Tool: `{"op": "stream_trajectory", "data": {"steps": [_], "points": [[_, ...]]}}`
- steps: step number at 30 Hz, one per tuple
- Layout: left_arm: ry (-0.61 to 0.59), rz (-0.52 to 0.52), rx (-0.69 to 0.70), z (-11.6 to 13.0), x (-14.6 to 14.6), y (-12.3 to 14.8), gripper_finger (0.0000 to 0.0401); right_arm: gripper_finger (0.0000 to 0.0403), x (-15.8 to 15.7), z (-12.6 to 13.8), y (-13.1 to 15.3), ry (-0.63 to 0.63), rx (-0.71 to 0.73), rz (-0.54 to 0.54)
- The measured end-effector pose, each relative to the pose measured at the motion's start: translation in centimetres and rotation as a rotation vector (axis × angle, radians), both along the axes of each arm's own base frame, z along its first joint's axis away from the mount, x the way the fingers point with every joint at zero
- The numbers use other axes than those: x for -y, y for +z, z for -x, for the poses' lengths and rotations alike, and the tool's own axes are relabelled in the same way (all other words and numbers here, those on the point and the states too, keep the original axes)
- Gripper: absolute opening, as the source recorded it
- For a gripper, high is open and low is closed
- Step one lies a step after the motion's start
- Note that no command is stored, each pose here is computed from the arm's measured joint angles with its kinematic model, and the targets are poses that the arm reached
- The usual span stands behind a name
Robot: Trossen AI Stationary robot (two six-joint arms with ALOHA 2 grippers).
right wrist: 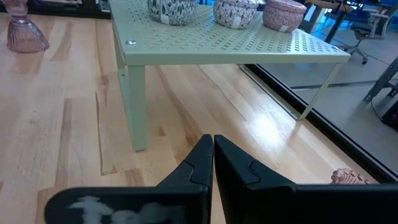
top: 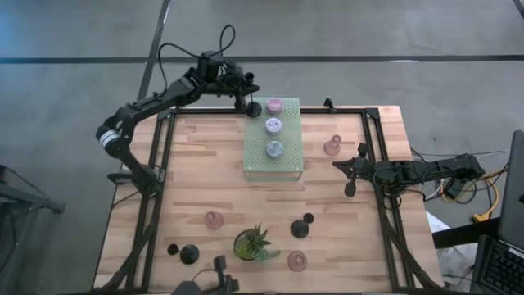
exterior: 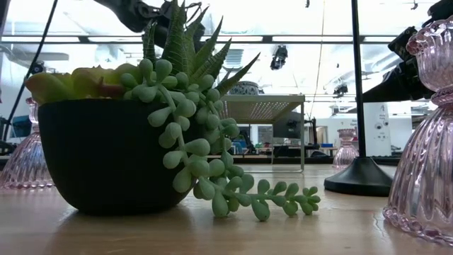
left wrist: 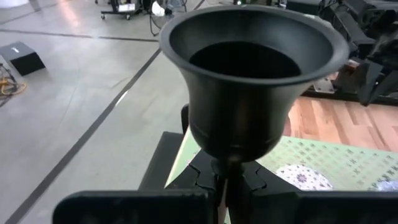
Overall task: Pick & Place candle stick holders
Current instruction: Put the top left black candle holder on the shelf
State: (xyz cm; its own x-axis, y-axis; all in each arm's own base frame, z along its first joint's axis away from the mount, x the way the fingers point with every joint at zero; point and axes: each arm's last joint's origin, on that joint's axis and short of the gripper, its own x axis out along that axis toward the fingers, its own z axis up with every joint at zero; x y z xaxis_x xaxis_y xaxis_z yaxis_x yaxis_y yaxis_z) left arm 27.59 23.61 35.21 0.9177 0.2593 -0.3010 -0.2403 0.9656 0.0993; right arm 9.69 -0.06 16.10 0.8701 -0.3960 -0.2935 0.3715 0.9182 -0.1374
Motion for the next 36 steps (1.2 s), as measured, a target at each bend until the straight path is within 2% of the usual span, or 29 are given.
{"op": "stream_trajectory", "data": {"steps": [20,27,36], "points": [[-0.005,0.022,0.007,-1.3,-1.1,-1.7,0.0011,0.0009,0.0,0.0,0.0,0.000,0.000,0.000],[-0.003,0.006,0.019,-1.3,-1.3,-1.6,0.0054,0.0008,0.0,0.0,0.0,0.001,0.000,0.000],[0.003,-0.001,0.019,-1.3,-1.3,-1.6,0.0073,0.0008,0.0,0.0,0.0,0.000,0.000,0.000]]}}
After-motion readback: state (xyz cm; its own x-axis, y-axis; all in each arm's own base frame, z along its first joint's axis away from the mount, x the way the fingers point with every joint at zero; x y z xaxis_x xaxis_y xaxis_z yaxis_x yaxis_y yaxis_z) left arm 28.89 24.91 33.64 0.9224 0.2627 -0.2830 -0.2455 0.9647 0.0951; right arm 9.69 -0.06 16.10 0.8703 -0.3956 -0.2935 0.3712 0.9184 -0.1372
